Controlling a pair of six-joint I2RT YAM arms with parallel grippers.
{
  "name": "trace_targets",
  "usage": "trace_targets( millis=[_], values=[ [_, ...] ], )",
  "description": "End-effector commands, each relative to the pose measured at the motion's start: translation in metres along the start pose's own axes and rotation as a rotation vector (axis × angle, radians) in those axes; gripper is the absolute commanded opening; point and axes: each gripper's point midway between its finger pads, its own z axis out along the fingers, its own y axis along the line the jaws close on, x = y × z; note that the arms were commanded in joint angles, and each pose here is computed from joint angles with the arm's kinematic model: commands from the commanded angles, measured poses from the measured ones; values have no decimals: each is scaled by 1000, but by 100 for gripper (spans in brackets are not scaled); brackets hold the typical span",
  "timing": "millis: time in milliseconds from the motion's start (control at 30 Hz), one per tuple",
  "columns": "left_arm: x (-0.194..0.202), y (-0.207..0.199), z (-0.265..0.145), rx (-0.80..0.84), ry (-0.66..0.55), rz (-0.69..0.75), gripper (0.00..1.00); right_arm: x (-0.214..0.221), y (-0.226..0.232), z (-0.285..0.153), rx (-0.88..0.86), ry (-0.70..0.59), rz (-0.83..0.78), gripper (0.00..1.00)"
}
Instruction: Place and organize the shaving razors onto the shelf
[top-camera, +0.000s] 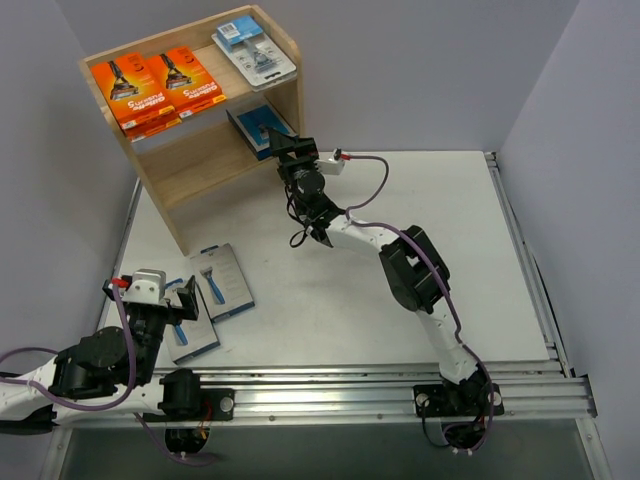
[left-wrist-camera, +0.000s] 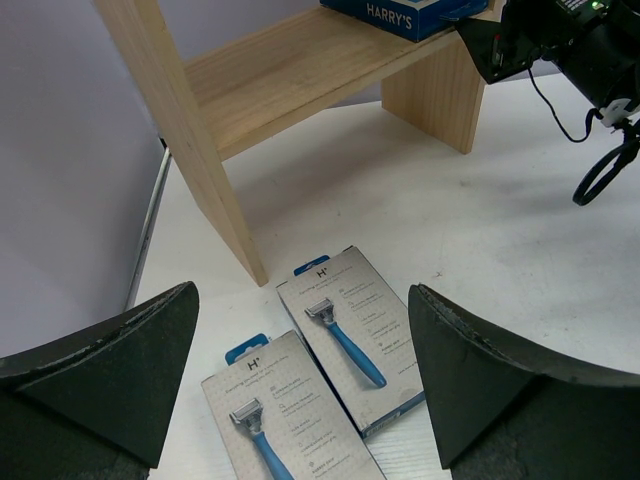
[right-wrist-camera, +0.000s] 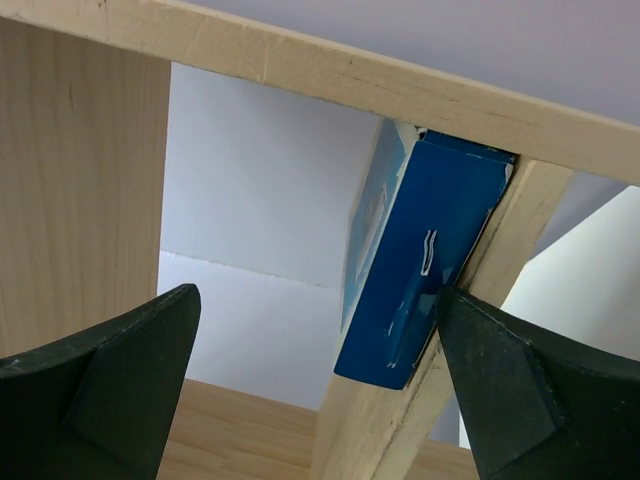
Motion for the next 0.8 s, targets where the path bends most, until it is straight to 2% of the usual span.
trace_targets(
  millis=[0,367,433,467,700,767],
  values=[
    [-7,2,0,1,-2,-20,94,-16,15,0,3,-33,-39,100],
    [-6,5,-1,-8,-1,-26,94,-30,13,-24,21,-23,-41,100],
    [-7,4,0,-6,-1,-23,94,-36,26,-31,-2,-22,-41,100],
    [-7,3,0,-3,-1,-21,94,-37,18,-37,12,-12,-58,100],
    [-7,5,-1,-6,-3,-30,94,-60,38,-74,-14,13,-131,100],
    [-7,7,-1,-7,-5,-38,94,-58,41,-83,-32,55,-161,100]
  ],
)
